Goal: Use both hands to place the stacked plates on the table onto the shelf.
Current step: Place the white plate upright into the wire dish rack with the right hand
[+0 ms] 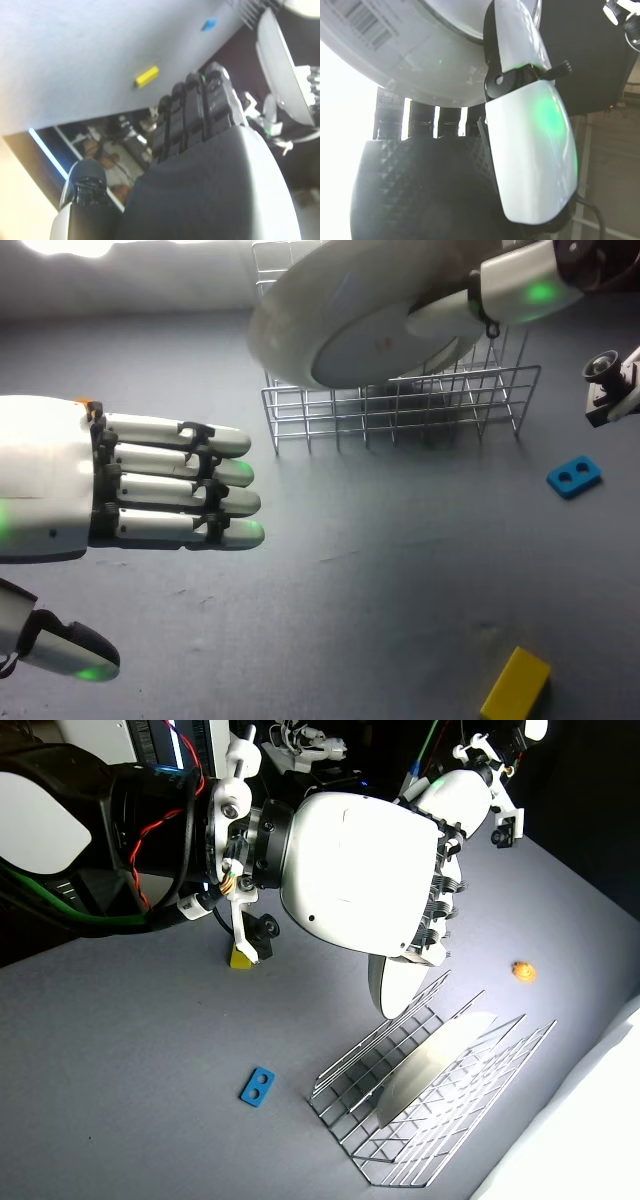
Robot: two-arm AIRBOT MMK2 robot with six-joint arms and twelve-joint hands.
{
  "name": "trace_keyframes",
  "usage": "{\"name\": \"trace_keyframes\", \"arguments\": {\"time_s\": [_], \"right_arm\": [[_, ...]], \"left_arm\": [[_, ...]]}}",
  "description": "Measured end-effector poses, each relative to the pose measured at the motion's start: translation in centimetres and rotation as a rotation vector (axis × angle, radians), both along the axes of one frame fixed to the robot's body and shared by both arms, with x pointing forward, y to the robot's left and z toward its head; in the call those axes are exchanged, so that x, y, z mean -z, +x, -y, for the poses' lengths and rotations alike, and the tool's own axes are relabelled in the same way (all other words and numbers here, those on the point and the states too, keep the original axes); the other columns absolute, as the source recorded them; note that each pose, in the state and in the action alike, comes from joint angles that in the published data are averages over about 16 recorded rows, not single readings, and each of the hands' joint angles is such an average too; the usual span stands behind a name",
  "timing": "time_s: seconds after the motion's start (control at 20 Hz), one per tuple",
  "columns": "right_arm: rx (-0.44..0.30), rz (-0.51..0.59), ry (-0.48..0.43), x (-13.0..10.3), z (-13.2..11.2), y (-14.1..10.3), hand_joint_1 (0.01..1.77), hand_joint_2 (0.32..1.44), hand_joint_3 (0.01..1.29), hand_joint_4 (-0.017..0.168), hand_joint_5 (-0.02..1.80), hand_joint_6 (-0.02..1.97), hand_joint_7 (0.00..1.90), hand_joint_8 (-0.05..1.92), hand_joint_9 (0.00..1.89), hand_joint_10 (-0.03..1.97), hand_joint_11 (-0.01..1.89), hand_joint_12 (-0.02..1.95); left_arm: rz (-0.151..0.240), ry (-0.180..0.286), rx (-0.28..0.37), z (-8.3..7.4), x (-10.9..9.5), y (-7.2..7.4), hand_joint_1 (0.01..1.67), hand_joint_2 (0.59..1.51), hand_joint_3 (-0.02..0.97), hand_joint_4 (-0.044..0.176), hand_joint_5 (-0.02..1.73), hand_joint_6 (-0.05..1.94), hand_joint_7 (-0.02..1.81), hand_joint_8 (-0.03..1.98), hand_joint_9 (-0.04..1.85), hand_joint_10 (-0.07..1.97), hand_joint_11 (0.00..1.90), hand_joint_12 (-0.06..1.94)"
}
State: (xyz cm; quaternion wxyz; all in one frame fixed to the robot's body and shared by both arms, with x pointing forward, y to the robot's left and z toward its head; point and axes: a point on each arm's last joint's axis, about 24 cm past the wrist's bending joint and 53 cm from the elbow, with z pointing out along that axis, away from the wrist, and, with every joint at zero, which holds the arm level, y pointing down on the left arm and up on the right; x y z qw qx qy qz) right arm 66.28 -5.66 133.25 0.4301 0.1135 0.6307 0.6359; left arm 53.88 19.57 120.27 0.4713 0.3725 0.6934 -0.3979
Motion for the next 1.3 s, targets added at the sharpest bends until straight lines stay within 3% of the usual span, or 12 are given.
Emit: {"name": "trace_keyframes", "arguments": {"time_s": [0.45, 1.0, 1.3], "right_arm": [[0.035, -0.055, 0.048, 0.2, 1.3, 1.8, 1.36, 1.02, 0.01, -0.004, 0.87, 1.04, 0.98, 0.97, 0.97, 1.14, 0.81, 1.33], [0.054, -0.082, 0.035, 1.7, 1.1, 3.7, 1.36, 1.02, 0.01, -0.004, 0.88, 1.02, 0.98, 0.95, 0.97, 1.13, 0.81, 1.32], [0.055, -0.094, 0.018, 3.1, 0.4, 4.7, 1.36, 1.02, 0.01, -0.004, 0.9, 0.99, 0.99, 0.92, 0.98, 1.1, 0.8, 1.33]], "left_arm": [[-0.018, -0.028, 0.017, 1.2, -0.5, -1.0, 0.02, 1.175, 0.017, 0.002, 0.1, 0.01, 0.11, 0.0, 0.09, 0.01, 0.02, 0.0], [-0.045, -0.082, 0.047, 2.1, -1.3, -2.0, 0.02, 1.176, 0.017, 0.003, 0.09, 0.01, 0.1, 0.0, 0.07, 0.01, 0.02, 0.0], [-0.041, -0.065, 0.091, 2.3, -1.0, -2.8, 0.02, 1.177, 0.018, 0.002, 0.09, 0.01, 0.09, 0.0, 0.07, 0.01, 0.02, 0.0]]}}
